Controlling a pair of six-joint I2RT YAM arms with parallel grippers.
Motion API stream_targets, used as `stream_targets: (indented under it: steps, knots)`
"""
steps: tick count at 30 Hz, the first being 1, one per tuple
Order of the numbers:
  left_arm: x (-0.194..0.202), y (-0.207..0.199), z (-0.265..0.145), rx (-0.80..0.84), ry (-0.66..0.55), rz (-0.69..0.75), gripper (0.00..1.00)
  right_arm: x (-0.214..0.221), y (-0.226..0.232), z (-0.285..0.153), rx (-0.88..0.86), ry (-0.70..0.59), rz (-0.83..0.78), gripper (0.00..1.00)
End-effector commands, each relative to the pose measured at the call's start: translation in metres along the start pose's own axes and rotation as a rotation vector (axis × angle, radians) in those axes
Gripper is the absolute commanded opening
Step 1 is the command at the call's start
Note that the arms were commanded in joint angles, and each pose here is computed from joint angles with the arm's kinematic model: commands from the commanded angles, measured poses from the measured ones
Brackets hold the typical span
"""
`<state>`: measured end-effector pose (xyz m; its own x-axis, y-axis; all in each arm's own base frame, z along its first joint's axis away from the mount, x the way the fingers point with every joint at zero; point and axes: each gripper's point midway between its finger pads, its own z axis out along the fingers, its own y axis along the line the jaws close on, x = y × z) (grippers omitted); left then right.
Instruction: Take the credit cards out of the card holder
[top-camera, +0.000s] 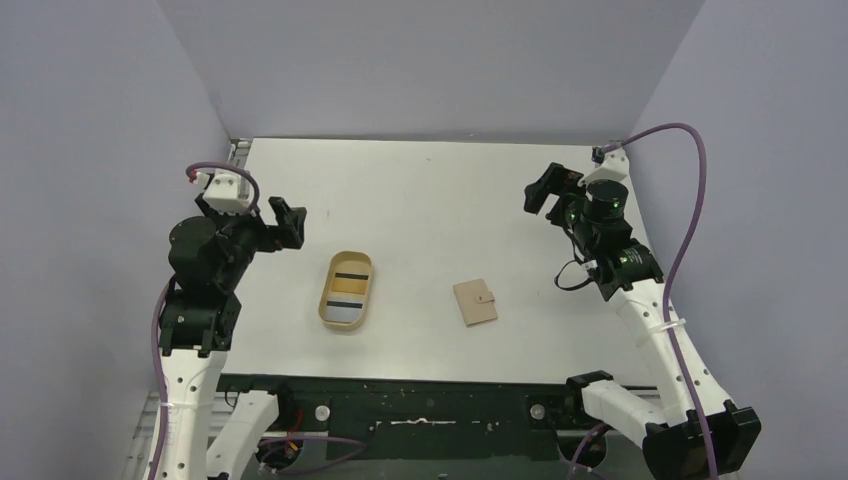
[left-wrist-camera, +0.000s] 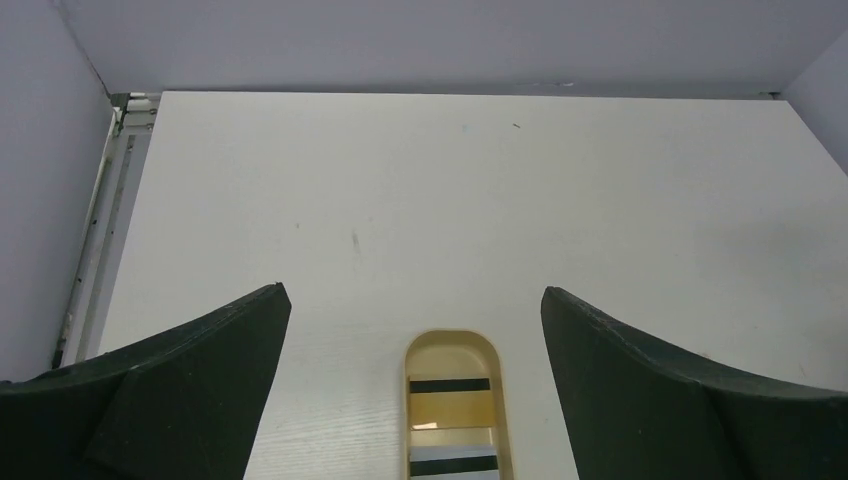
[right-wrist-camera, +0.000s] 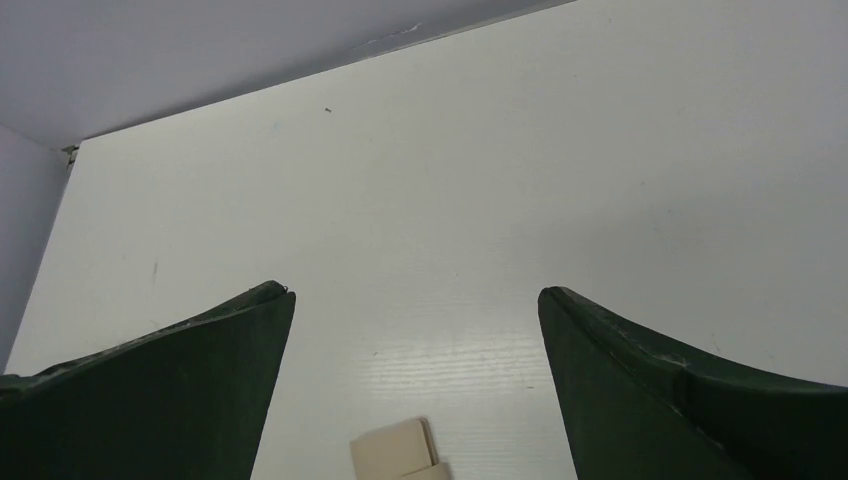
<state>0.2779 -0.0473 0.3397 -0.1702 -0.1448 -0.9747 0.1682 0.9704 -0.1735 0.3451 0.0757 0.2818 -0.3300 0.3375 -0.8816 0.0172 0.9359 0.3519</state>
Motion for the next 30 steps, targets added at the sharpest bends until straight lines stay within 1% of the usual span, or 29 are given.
stream_targets:
  steps: [1,5,6,7,8,10,12,13,14,16,20,25,28,30]
  knots:
    - [-0.020,-0.003,-0.008,0.008,-0.055,0.035,0.97,-0.017,-0.002,-0.005,0.034,-0.049,0.014,1.00]
    - [-0.014,-0.004,-0.007,0.017,-0.023,0.032,0.97,-0.018,-0.001,-0.007,0.024,-0.049,-0.017,1.00]
    - [-0.009,-0.003,-0.005,0.015,0.002,0.028,0.97,-0.017,0.000,-0.008,0.008,-0.044,-0.038,1.00]
    - [0.002,-0.001,0.000,0.007,0.059,0.018,0.97,-0.013,0.002,-0.008,-0.011,-0.030,-0.063,1.00]
    - [0.017,0.003,0.008,-0.004,0.138,0.007,0.97,-0.011,0.003,-0.009,-0.023,-0.020,-0.087,1.00]
    - [0.064,0.009,0.020,-0.022,0.383,-0.034,0.96,-0.007,0.002,-0.007,-0.015,0.000,-0.081,1.00]
    - [0.109,0.007,0.025,-0.001,0.610,-0.071,0.92,0.001,0.005,-0.006,-0.034,0.043,-0.082,1.00]
    - [0.127,0.004,0.027,0.022,0.673,-0.081,0.90,0.003,0.006,-0.006,-0.039,0.059,-0.083,1.00]
    - [0.139,0.002,0.032,0.033,0.694,-0.075,0.90,0.005,0.006,-0.005,-0.043,0.068,-0.082,1.00]
    - [0.159,0.008,0.035,-0.011,0.718,-0.045,0.90,0.010,0.007,-0.004,-0.050,0.082,-0.079,1.00]
    - [0.192,0.022,0.042,-0.070,0.783,-0.038,0.89,0.012,0.009,-0.004,-0.061,0.088,-0.079,1.00]
    - [0.219,0.026,0.049,-0.077,0.923,-0.040,0.82,0.012,0.007,-0.005,-0.058,0.091,-0.092,1.00]
    - [0.232,0.025,0.054,-0.062,0.973,-0.035,0.72,0.014,0.003,-0.006,-0.047,0.090,-0.103,1.00]
    - [0.239,0.025,0.058,-0.059,0.997,-0.030,0.68,0.015,0.000,-0.007,-0.039,0.088,-0.105,1.00]
